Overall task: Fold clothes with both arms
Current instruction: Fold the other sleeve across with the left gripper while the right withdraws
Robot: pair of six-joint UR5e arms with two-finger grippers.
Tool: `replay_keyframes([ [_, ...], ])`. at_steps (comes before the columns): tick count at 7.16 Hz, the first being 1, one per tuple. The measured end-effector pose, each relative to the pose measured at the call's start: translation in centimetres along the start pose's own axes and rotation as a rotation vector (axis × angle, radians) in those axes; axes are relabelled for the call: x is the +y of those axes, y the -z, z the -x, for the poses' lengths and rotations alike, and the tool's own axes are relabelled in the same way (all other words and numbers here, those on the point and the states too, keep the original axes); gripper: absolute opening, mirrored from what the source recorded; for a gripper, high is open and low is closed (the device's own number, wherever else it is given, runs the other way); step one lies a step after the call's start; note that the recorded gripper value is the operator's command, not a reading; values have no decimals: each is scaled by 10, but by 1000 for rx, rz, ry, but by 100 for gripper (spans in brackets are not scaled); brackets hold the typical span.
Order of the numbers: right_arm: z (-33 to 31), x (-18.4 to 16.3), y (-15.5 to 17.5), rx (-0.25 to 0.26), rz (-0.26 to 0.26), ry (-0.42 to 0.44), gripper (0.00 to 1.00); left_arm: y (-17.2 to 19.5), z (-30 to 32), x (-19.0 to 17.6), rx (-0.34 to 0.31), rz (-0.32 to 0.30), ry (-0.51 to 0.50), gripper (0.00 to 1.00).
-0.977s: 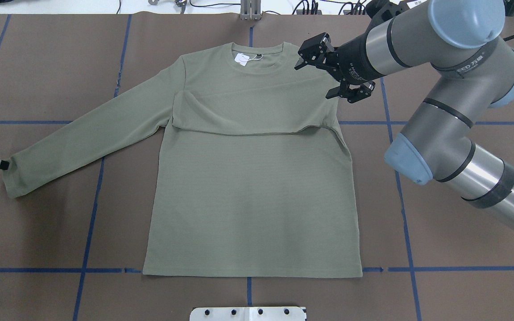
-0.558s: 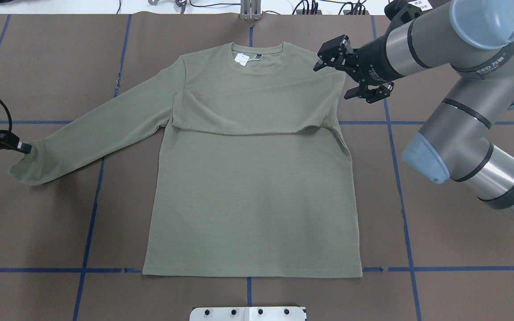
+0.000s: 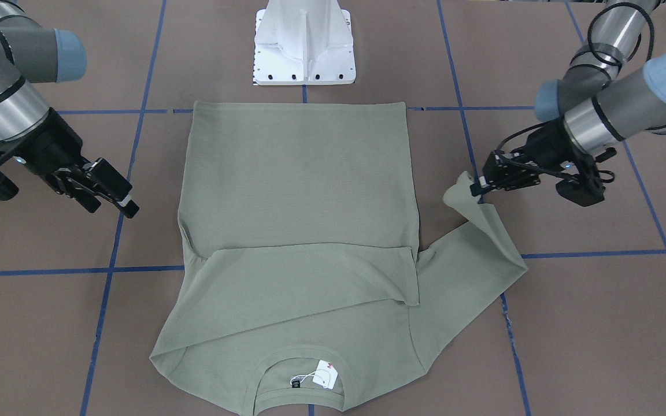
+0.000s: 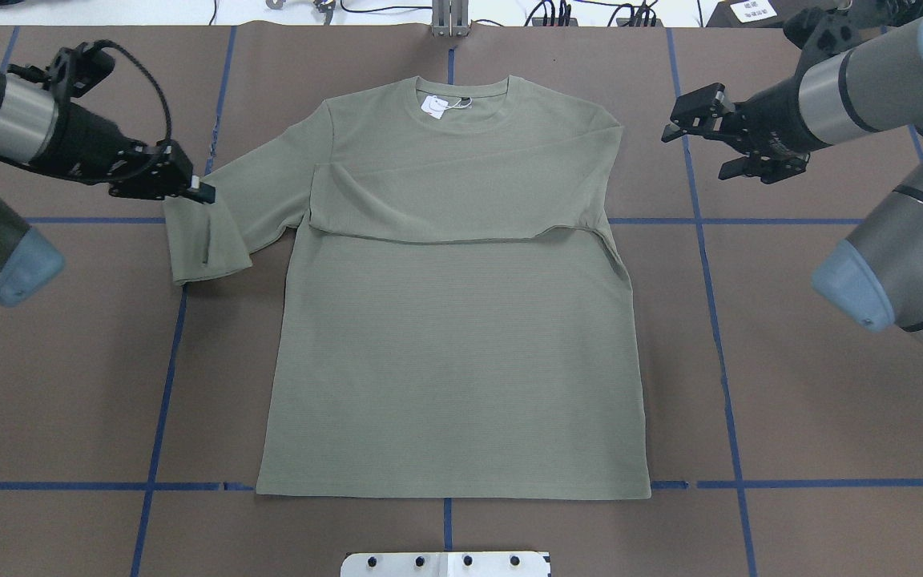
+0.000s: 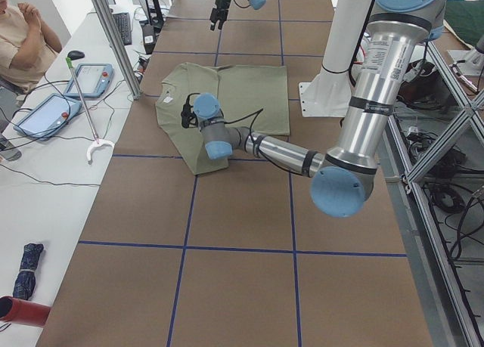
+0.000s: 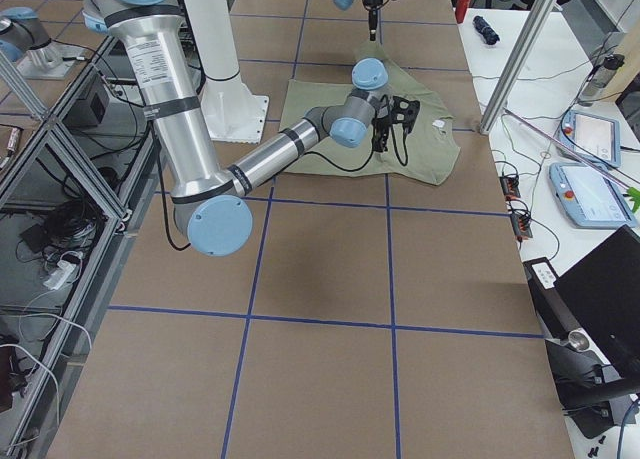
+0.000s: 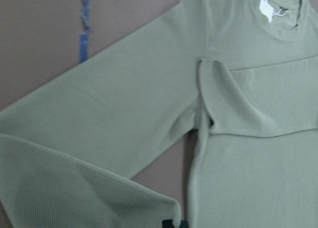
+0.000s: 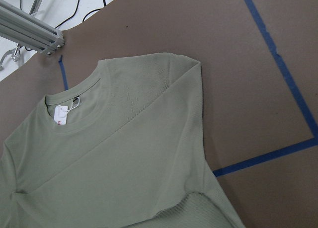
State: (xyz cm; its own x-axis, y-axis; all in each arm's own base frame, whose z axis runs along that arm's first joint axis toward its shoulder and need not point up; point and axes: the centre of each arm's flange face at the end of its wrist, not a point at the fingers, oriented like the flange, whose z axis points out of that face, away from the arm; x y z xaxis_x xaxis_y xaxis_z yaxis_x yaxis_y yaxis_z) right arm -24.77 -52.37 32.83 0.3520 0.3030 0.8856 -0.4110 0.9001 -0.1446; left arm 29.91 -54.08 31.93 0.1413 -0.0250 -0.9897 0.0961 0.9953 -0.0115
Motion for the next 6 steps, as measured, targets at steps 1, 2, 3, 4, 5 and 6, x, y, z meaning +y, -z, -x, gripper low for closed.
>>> replay_keyframes([
  [1,-33,-10,15,22,3,30,99,-19,-58,-6,37,-23,47,0],
  [2,-67,-18,30,44,5,66,99,-39,-113,-16,64,-51,94,0],
  [3,-94,-26,44,57,12,91,99,-70,-169,-25,83,-85,143,0],
  [4,-111,-32,55,59,21,101,99,-109,-224,-34,98,-125,191,0],
  [5,-123,-35,62,59,29,101,99,-149,-270,-37,103,-161,227,0],
  [6,-130,-37,66,61,33,97,99,-188,-300,-30,98,-202,246,0],
])
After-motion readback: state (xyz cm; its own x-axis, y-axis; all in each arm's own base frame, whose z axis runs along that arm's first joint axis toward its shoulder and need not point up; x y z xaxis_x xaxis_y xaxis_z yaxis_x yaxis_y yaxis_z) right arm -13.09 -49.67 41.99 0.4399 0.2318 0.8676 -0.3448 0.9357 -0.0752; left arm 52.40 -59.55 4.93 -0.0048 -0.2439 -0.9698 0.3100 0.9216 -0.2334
